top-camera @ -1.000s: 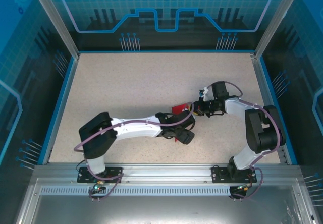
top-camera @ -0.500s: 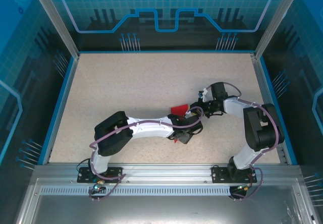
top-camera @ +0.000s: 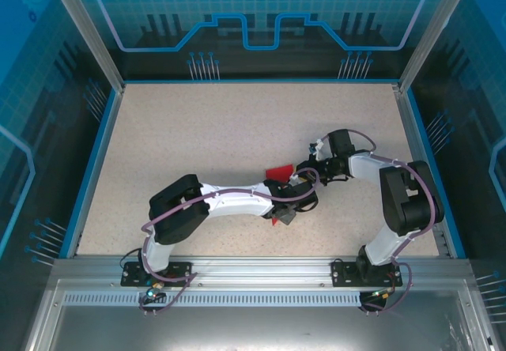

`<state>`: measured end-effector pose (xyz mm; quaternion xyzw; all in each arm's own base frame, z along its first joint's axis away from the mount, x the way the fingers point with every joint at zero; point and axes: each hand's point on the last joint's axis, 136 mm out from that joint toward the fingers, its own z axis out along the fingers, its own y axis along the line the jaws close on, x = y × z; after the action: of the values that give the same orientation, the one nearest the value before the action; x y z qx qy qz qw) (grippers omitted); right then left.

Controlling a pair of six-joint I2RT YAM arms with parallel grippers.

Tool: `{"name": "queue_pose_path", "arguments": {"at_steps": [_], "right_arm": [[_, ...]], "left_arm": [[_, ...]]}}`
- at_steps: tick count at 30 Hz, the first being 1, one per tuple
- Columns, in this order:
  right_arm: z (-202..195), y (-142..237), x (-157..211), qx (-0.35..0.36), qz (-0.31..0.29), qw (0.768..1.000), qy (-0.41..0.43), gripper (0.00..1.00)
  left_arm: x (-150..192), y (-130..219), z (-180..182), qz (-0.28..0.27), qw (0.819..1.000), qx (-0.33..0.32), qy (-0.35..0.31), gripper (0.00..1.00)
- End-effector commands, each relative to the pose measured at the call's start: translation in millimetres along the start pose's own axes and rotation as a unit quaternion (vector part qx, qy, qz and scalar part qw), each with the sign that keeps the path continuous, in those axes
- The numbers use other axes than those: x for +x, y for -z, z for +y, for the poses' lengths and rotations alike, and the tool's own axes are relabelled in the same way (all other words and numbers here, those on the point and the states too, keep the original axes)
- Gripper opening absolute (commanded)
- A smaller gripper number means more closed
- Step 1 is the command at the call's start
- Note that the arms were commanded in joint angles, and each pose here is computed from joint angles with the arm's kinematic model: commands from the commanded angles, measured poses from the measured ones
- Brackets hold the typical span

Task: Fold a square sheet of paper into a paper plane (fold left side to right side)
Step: Fold the wing for the fifth time at the center of the table.

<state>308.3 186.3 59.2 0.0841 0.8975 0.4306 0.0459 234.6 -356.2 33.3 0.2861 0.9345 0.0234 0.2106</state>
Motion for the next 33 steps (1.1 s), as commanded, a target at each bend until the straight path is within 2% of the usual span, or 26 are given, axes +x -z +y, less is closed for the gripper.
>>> {"name": "queue_pose_path", "arguments": {"at_steps": [1,12,17,21,26,33], "right_arm": [[6.7,-2.2,0.4,0.001,0.009,1.0,0.008,0.0],[4.6,-4.3,2.5,0.006,0.015,1.0,0.013,0.0],[5.4,-3.5,1.9,0.012,0.012,1.0,0.023,0.0],[11.0,5.0,-7.3,0.02,-0.017,0.999,0.041,0.01],[24.3,31.6,-21.2,0.033,-0.078,0.994,0.075,0.32],[19.8,91.3,-25.8,0.057,-0.21,0.972,0.09,0.63]], "left_arm": [[0.7,-3.2,-2.0,0.007,1.0,-0.012,-0.002,0.44],[-1.0,-0.7,-2.5,0.004,1.0,-0.009,-0.001,0.24],[-2.9,3.6,-4.8,0.001,1.0,0.001,0.003,0.19],[-3.5,5.9,-6.7,-0.001,1.0,0.011,0.01,0.16],[-5.8,10.7,-9.8,0.0,0.999,0.029,0.022,0.13],[-12.5,15.8,-13.8,0.001,0.995,0.08,0.059,0.11]]}}
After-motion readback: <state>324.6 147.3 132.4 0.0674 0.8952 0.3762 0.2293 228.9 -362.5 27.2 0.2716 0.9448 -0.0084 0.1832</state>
